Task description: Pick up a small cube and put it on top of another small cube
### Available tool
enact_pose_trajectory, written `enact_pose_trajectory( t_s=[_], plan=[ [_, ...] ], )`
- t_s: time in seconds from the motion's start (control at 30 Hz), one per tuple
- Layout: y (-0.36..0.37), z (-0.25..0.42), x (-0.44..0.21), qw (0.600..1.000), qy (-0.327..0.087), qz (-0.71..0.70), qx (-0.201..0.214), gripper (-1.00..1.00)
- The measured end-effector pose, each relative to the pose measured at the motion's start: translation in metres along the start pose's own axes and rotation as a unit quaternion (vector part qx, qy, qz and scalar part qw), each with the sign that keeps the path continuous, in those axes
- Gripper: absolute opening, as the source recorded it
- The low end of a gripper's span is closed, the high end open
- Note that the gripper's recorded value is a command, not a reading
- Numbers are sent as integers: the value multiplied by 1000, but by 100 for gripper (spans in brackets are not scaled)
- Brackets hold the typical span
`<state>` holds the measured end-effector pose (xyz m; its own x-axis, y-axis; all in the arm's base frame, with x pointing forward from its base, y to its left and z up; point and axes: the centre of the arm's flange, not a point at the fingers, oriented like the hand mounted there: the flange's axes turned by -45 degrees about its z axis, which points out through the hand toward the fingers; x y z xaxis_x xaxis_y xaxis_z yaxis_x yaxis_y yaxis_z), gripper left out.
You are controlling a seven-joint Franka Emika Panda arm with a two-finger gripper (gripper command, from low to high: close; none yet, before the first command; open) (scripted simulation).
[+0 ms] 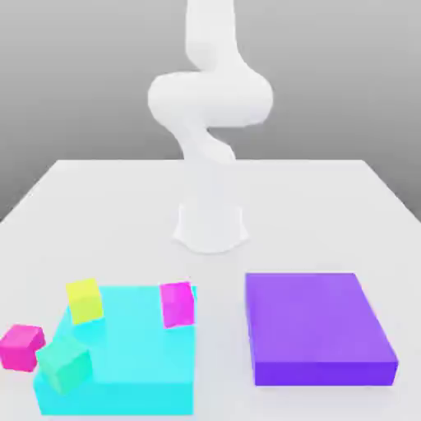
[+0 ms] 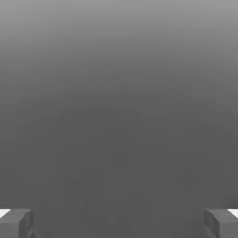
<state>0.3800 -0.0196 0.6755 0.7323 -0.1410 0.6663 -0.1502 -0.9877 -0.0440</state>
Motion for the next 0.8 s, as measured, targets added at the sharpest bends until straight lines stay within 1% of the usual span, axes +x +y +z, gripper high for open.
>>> enact_pose_trajectory(
  t_s=[0.1, 0.2, 0.3, 0.4, 0.53, 0.67, 0.8],
  plan=[
    [28, 62, -2, 995, -38, 79, -44, 0],
    [61, 118, -11, 981, -72, 156, -85, 0],
    [99, 171, -29, 959, -103, 233, -122, 0],
    [139, 219, -56, 929, -131, 309, -156, 0],
    [192, 274, -102, 876, -165, 409, -196, 0],
    [253, 315, -164, 802, -191, 515, -234, 0],
    [282, 354, -227, 729, -218, 597, -255, 0]
  ],
)
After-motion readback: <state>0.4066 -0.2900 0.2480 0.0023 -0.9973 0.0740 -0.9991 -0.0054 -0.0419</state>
